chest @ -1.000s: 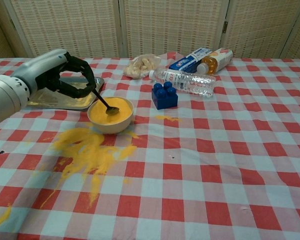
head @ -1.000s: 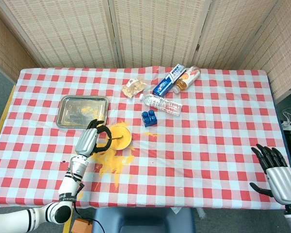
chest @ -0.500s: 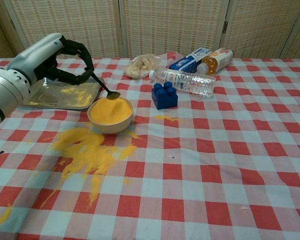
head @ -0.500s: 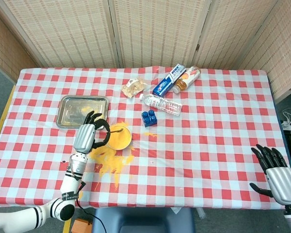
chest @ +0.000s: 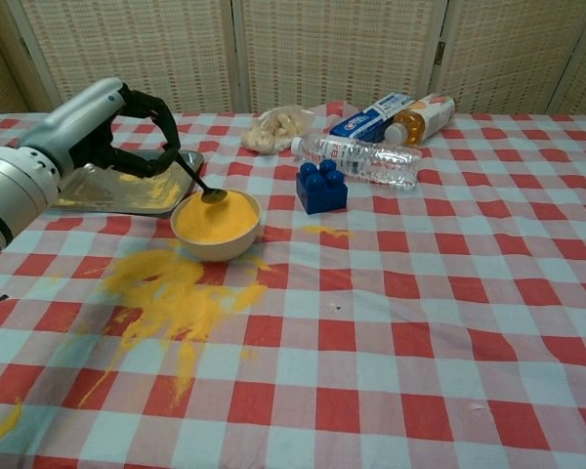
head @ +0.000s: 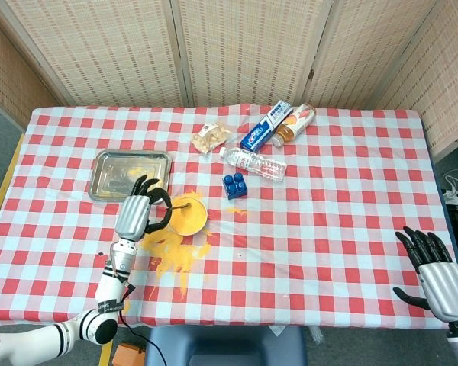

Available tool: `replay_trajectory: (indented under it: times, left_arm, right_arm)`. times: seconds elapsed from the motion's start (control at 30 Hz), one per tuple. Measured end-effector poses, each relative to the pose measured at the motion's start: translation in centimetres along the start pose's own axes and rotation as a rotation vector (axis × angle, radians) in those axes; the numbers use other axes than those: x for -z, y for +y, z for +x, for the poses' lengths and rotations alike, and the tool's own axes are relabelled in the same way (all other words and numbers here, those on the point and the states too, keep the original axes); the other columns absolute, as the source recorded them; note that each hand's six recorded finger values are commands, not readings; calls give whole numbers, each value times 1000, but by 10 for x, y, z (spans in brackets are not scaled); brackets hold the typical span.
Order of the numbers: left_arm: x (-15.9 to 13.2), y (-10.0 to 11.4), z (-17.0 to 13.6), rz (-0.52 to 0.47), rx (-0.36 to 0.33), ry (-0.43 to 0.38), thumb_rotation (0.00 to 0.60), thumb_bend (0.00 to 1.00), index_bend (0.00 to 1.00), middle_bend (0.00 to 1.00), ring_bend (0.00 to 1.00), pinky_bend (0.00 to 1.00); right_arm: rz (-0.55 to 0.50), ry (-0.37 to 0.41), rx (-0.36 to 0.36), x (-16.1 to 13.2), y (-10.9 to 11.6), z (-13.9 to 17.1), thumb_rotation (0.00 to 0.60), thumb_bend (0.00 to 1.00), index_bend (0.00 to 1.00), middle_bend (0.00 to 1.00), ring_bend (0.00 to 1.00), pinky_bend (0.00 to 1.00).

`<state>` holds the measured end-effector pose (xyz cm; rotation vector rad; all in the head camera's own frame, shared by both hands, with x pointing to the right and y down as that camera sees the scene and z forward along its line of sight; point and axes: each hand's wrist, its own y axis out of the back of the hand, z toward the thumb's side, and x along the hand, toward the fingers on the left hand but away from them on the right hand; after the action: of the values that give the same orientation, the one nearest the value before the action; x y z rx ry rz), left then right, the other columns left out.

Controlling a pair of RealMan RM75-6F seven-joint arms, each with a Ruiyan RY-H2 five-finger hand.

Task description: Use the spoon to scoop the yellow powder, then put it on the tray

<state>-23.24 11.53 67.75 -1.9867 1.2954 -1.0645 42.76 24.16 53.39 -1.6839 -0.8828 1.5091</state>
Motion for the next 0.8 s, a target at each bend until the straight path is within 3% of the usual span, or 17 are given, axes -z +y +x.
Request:
replay_trajectory:
  times: [0.37, 0.8]
  left_arm:
    - [9, -3, 2, 24, 2, 15, 600, 688, 825, 430, 143, 48]
    - [8, -6, -8, -66, 127, 74, 600, 687, 826, 429, 143, 48]
  right_arm:
    - [-5, 9, -7, -1, -1, 0, 600, 54, 0, 0, 0, 0]
    - [-9, 6, -1, 0, 1, 0, 600, 54, 0, 0, 0, 0]
